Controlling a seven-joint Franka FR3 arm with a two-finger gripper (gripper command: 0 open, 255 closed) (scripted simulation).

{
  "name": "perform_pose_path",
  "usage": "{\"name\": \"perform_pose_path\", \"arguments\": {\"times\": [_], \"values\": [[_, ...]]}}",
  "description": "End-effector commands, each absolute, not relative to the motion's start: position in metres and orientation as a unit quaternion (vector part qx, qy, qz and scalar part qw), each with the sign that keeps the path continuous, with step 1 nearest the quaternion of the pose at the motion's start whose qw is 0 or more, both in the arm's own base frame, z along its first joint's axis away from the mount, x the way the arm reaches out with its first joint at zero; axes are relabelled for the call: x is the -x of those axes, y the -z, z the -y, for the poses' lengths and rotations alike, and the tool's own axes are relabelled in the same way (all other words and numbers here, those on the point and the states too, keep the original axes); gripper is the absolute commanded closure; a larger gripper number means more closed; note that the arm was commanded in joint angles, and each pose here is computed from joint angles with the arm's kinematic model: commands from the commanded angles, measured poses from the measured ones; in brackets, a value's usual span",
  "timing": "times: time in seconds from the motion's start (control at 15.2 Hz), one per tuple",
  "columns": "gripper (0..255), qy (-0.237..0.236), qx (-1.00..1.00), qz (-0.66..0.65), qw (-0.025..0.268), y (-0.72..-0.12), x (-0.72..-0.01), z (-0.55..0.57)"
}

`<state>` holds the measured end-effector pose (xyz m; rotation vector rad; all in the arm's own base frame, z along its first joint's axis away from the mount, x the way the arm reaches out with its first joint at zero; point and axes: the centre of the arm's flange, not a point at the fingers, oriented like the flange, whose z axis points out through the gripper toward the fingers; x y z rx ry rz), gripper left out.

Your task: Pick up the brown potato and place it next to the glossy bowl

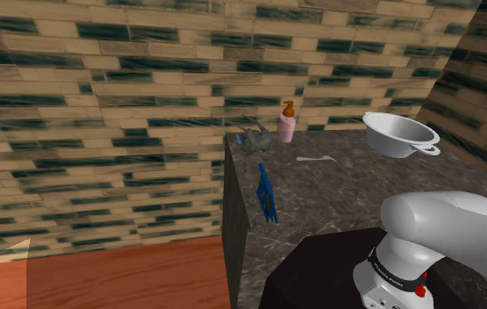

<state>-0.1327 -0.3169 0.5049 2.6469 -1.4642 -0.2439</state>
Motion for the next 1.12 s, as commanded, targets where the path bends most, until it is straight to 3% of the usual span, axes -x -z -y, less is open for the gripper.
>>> {"name": "perform_pose_path", "arguments": {"times": [0.0,1.06], "values": [[255,0.081,-0.871,0.481,0.054,-0.503,0.157,0.329],[255,0.081,-0.871,0.481,0.054,-0.503,0.345,0.425]]}}
